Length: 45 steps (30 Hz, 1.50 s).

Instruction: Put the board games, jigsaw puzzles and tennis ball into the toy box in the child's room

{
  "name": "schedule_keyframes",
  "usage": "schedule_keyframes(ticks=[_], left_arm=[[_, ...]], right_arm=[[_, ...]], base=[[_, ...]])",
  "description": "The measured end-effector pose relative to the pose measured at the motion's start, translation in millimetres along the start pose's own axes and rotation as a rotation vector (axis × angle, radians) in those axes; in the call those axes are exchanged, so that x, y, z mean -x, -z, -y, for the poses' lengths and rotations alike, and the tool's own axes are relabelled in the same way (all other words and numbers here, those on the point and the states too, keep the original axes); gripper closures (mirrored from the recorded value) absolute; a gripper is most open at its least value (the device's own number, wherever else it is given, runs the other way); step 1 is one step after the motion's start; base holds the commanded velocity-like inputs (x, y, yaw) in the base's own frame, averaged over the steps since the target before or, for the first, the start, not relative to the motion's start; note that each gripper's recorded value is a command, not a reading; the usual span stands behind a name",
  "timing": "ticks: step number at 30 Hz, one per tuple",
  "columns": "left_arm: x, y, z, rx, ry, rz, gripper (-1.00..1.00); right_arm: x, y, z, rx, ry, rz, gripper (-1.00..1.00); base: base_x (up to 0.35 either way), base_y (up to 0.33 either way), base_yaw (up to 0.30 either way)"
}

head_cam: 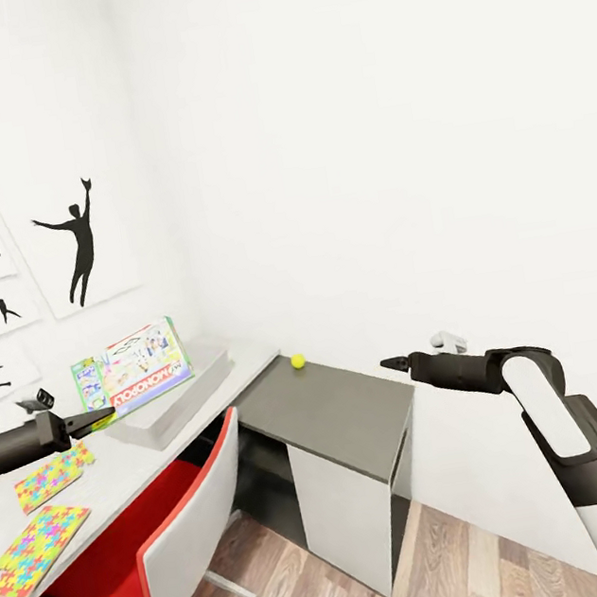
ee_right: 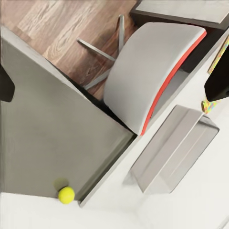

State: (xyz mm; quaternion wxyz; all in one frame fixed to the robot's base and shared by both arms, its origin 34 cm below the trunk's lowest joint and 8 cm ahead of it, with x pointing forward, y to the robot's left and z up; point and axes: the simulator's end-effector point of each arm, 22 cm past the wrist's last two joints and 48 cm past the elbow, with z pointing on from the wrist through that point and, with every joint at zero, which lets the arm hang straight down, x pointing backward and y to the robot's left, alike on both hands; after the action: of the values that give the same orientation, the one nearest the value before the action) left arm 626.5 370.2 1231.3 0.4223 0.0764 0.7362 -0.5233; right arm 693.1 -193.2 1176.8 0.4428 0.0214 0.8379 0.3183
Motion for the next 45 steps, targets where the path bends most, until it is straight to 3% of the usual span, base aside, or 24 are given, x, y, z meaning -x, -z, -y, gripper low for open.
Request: schedule_keyframes(ticks=[3, 6, 11, 26, 45], left_arm=[[2.9, -1.6, -1.3, 0.012, -0.006, 0.001, 1.00], [4.4, -4.3, -16.9, 0.085, 0.002, 0.003, 1.00], [6.5, -3.7, -22.3, 0.110, 0.007, 0.010, 1.00], [9.2, -2.7, -19.1, 0.107, 0.002, 0.016, 1.00], [9.7, -2.0, -18.1, 0.109, -0.001, 0.017, 1.00]], right_arm=[[-4.0, -2.9, -5.1, 0.007, 0.009, -0.010, -1.00], [-15.8, -10.7, -15.5, 0.020, 0.029, -0.041, -1.00], [-24.1, -16.2, -23.0, 0.029, 0.042, -0.061, -1.00], [-31.8, -22.6, -42.5, 0.061, 0.046, -0.072, -1.00], [-30.3, -20.9, -44.1, 0.062, 0.050, -0.068, -1.00]], base=[[0.179, -0.286, 0.007], [0.179, -0.286, 0.002], [0.147, -0.240, 0.001], [0.018, -0.018, 0.236], [0.236, 0.000, 0.122]])
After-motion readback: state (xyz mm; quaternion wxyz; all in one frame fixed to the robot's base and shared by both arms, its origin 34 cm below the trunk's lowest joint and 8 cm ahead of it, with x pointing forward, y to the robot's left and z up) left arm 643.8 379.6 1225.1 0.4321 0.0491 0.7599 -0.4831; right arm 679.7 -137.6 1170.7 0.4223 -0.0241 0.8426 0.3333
